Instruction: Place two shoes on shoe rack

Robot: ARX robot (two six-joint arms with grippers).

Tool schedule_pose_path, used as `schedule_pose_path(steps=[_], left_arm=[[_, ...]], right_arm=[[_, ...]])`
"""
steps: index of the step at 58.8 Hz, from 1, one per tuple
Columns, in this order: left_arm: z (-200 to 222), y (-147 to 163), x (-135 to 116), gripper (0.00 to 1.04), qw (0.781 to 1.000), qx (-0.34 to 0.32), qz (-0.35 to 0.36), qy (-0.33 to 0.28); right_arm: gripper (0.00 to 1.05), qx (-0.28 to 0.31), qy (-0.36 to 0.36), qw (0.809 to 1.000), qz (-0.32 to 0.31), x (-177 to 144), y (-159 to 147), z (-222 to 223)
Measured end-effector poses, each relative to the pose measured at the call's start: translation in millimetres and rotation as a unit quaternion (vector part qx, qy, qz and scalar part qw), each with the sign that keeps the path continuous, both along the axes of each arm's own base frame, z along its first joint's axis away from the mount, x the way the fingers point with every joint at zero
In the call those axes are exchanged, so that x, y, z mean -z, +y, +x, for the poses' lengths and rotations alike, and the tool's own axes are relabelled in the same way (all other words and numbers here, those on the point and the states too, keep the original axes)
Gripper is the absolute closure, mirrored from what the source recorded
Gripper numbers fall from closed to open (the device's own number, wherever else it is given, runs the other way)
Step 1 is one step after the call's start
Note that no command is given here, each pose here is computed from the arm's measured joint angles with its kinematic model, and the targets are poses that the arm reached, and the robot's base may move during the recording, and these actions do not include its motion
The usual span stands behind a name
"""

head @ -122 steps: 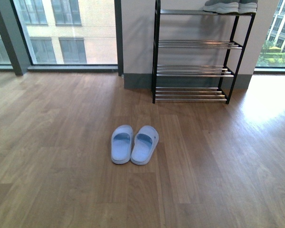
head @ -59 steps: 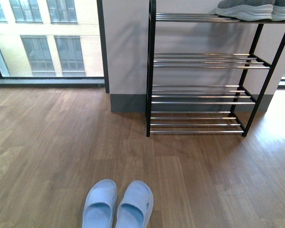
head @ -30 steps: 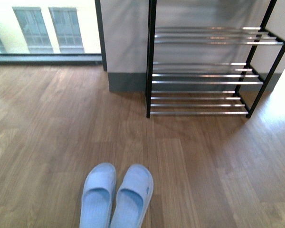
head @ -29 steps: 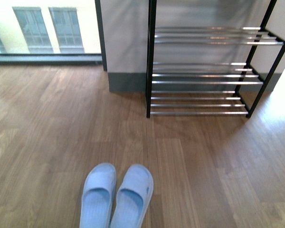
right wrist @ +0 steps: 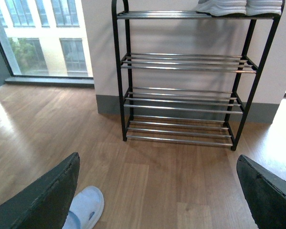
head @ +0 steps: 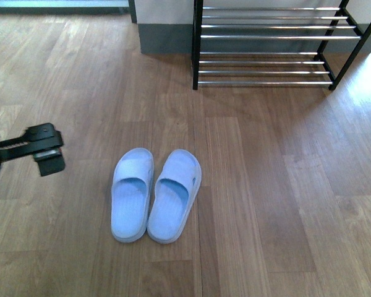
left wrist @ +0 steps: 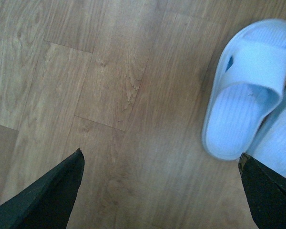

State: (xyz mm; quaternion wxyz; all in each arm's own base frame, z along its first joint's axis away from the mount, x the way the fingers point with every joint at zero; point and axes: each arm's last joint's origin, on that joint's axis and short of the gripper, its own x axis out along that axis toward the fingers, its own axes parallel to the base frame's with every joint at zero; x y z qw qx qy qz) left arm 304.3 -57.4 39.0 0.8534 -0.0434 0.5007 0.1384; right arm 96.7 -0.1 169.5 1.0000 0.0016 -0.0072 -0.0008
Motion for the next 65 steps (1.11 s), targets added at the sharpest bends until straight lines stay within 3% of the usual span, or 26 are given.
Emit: schedule_pose_path(steps=[7, 17, 25, 48, 65], left_arm=[[27, -6, 39, 0.09, 0.997, 0.058, 0.031, 0.044], [51, -8, 84, 0.09, 0.989, 0.099, 0.079, 0.076], [62, -11, 113, 0.09, 0.985, 0.118, 0.078, 0.094], [96, -40, 156, 0.09, 0.982, 0.169, 0.040, 0.068], [108, -50, 206, 0.09, 0.977, 0.200, 0.076, 0.015]], right_arm=[[0.09, 0.000, 0.000, 1.000, 0.000, 0, 0, 0], [0.09, 0.000, 0.000, 1.000, 0.000, 0, 0, 0], [0.09, 0.000, 0.000, 1.000, 0.000, 0, 0, 0], [0.09, 0.000, 0.000, 1.000, 0.000, 0, 0, 0], [0.09, 0.000, 0.000, 1.000, 0.000, 0, 0, 0]])
